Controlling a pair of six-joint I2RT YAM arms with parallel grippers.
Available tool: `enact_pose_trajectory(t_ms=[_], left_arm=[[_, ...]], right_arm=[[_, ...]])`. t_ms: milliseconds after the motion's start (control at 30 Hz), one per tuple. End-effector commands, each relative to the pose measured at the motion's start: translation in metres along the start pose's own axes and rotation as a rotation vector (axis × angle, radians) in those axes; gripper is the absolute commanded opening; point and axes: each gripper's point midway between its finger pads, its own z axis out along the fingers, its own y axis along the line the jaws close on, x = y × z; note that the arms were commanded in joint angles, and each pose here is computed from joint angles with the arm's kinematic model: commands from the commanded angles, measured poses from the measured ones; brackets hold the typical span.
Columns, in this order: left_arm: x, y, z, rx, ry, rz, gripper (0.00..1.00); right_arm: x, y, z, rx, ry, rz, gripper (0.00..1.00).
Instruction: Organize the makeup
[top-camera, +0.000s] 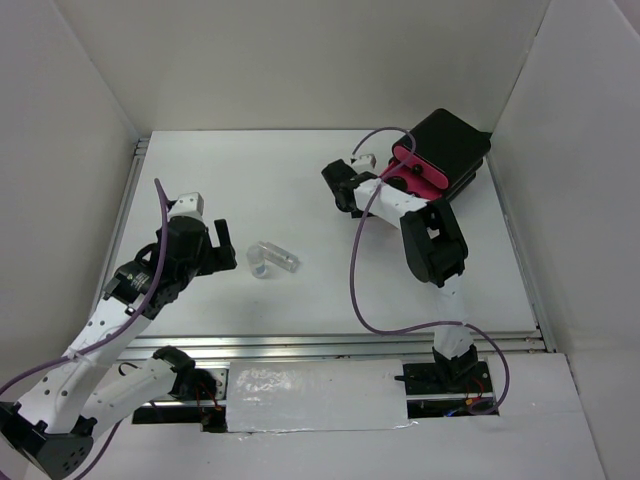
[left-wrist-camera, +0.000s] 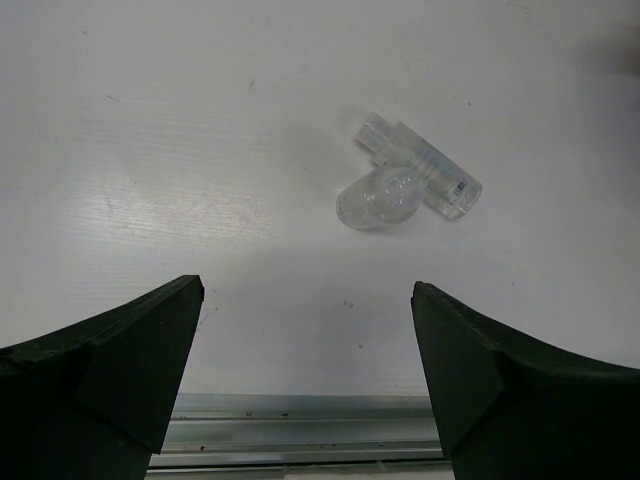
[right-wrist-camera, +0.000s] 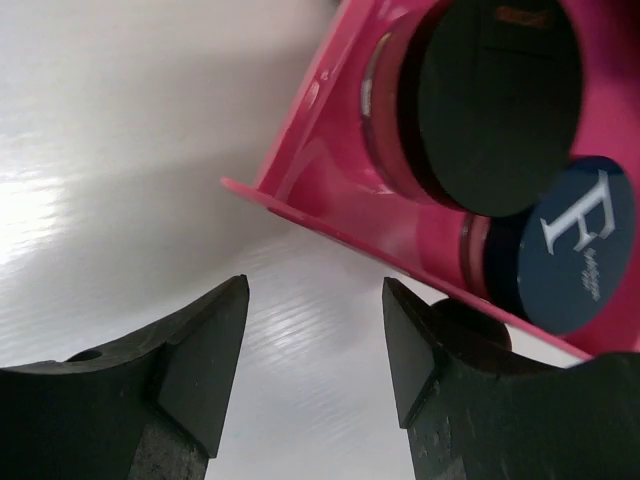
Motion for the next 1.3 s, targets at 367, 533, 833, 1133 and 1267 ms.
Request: enact_pose_trajectory(t_ms=[367,533,833,1133,1267], left_arm=[[-0.004,-0.002,0.001,0.003,-0.015,0.000,0.99],[-0.002,-0.004,0.002,0.010,-0.006,0.009,0.99],[0.001,-0.007,0.006,0.016,0.013,0.022,0.99],[0.004,-0.009,0.009,0.015,0.032,0.034,0.99],[0.004,-0.008,0.010,0.012,0.032,0.034,0.99]], right_arm=[[-0.046,-0.065,0.015,0.198,-0.075,-0.047,0.64],[-0.050,-0.071,0.030,0.172,-0.064,-0.024,0.63],[-0.074,-0.058,0.041,0.157,-0.105,-0.037,0.63],[-0.108,-0.053,0.058,0.165,-0.157,-0.024,0.63],[-0.120,-0.054,0.066,0.169,-0.178,-0.005,0.63]])
